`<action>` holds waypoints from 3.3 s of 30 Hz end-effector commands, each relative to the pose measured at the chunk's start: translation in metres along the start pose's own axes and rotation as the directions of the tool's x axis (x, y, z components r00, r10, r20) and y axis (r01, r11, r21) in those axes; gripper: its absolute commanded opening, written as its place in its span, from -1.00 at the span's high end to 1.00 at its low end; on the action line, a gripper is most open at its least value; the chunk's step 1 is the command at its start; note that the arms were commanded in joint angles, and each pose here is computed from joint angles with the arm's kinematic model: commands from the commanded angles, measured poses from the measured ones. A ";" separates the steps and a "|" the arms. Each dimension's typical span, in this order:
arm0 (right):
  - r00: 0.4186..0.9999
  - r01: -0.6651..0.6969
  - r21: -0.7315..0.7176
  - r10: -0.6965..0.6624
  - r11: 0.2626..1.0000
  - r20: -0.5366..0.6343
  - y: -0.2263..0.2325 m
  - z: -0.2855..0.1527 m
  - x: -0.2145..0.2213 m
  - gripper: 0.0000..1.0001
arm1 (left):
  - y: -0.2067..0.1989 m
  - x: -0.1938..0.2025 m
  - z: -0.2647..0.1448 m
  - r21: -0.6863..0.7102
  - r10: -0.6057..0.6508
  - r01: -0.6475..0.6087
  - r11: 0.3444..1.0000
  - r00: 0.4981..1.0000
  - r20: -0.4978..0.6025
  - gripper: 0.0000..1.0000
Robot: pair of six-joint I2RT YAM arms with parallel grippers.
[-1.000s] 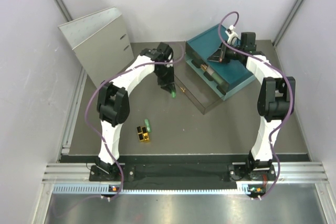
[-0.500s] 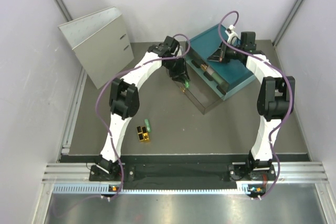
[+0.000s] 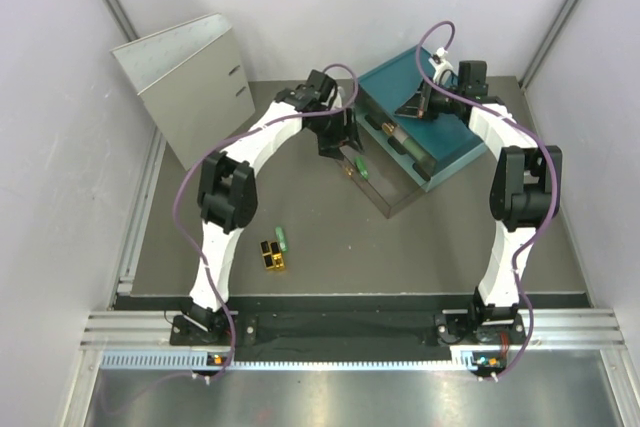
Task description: Organize the makeup
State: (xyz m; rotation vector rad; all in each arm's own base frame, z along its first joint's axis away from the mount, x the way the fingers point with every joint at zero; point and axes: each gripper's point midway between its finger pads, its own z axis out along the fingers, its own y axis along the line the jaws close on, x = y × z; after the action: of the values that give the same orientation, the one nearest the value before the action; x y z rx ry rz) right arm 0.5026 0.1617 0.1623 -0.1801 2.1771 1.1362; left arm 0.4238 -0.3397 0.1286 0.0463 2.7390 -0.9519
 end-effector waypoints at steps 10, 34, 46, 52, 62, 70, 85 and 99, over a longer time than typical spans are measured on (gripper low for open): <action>0.931 -0.171 0.391 0.278 0.904 -0.235 -0.113 0.000 0.129 1.00 | 0.061 0.082 -0.096 -0.237 -0.058 0.046 0.970 0.997 -0.043 -0.34; 0.932 -0.175 0.397 0.281 0.901 -0.229 -0.114 -0.001 0.130 1.00 | 0.176 0.186 -0.078 -0.581 -0.323 0.191 0.791 0.937 -0.132 -0.22; 0.932 -0.171 0.393 0.277 0.903 -0.232 -0.113 0.001 0.129 1.00 | 0.199 0.179 -0.056 -0.633 -0.310 0.138 0.762 0.935 -0.170 0.10; 0.932 -0.174 0.395 0.280 0.902 -0.229 -0.115 0.001 0.127 1.00 | 0.186 0.164 -0.049 -0.577 -0.288 0.151 0.803 0.945 -0.153 1.00; 0.932 -0.172 0.396 0.279 0.902 -0.230 -0.117 0.003 0.124 1.00 | 0.085 0.051 -0.059 -0.294 -0.087 0.079 0.953 0.996 -0.015 1.00; 0.932 -0.171 0.397 0.279 0.902 -0.230 -0.117 0.003 0.123 1.00 | -0.025 -0.046 -0.075 0.125 -0.089 0.057 0.990 0.961 0.262 1.00; 0.932 -0.171 0.395 0.278 0.903 -0.231 -0.116 0.001 0.125 1.00 | -0.024 -0.062 0.000 0.208 -0.159 0.126 0.970 0.975 0.154 0.14; 0.932 -0.173 0.394 0.279 0.903 -0.231 -0.116 0.001 0.126 1.00 | -0.029 -0.078 -0.059 0.181 -0.097 0.048 0.982 0.957 0.272 -0.02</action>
State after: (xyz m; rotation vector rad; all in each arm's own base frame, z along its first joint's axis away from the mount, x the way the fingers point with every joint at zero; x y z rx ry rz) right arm 0.5037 0.1622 0.1619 -0.1792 2.1804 1.1416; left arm 0.4805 -0.3455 0.1331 -0.2258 2.5761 -1.1376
